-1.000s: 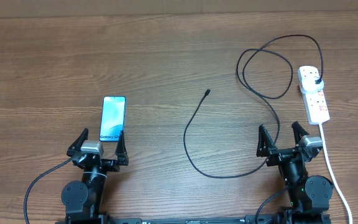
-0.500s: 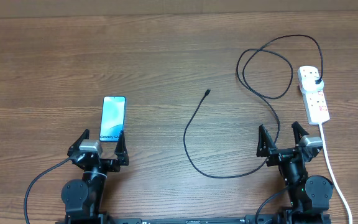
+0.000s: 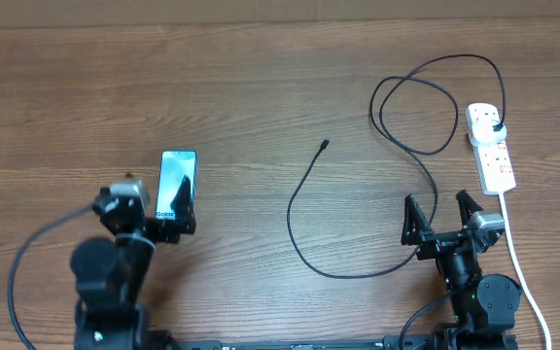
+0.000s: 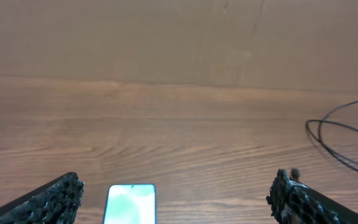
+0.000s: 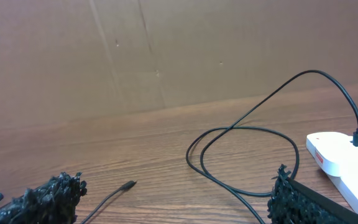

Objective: Plug charger to phone and switch on socket
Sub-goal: 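Move the left gripper forward over the Galaxy S24 phone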

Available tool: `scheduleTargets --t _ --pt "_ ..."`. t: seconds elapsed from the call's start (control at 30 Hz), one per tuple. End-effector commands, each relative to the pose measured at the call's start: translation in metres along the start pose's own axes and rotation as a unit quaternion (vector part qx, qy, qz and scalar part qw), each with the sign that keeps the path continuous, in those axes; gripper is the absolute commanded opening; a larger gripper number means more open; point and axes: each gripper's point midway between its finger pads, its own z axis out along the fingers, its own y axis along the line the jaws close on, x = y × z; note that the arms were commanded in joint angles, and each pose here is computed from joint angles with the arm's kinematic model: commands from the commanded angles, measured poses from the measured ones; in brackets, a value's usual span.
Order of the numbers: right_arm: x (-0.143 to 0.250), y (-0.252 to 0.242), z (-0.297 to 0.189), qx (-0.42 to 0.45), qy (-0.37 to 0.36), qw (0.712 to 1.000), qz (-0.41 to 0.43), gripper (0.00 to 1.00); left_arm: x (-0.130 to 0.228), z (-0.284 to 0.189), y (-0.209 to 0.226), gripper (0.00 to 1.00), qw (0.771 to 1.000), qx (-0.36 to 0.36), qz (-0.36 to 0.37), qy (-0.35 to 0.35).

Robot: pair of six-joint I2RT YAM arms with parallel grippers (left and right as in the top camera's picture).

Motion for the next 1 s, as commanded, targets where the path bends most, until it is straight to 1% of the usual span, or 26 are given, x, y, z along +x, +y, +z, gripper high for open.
scheduleTargets --t 0.0,0.1,0.23,0.4,0.53,0.6,0.83,0.97 --pt "0.001 -0.001 0.000 0.002 -0.003 1.000 -0.001 1.00 -0.031 0.009 -0.011 0.99 1.000 0.024 -0.008 0.011" --pt "0.001 -0.001 0.000 0.002 -0.003 1.000 -0.001 1.00 -0.051 0.021 -0.015 1.00 0.998 0.036 -0.015 0.043" --pt "0.001 -0.001 0.000 0.002 -0.003 1.000 -0.001 1.00 -0.072 0.034 -0.033 1.00 0.991 0.085 -0.021 0.103" --pt "0.001 -0.001 0.000 0.002 -0.003 1.000 -0.001 1.00 -0.081 0.047 -0.033 1.00 0.977 0.086 -0.039 0.192" --pt "0.001 -0.001 0.000 0.002 -0.003 1.000 -0.001 1.00 -0.081 0.053 -0.032 0.99 0.962 0.083 -0.046 0.257" --pt "0.001 -0.001 0.000 0.002 -0.003 1.000 -0.001 1.00 -0.079 0.057 -0.031 1.00 0.955 0.081 -0.054 0.279" --pt "0.001 -0.001 0.000 0.002 -0.003 1.000 -0.001 1.00 -0.057 0.068 -0.026 1.00 0.941 0.076 -0.069 0.321" --pt "0.001 -0.001 0.000 0.002 -0.003 1.000 -0.001 1.00 -0.052 0.071 -0.024 1.00 0.938 0.075 -0.073 0.330"
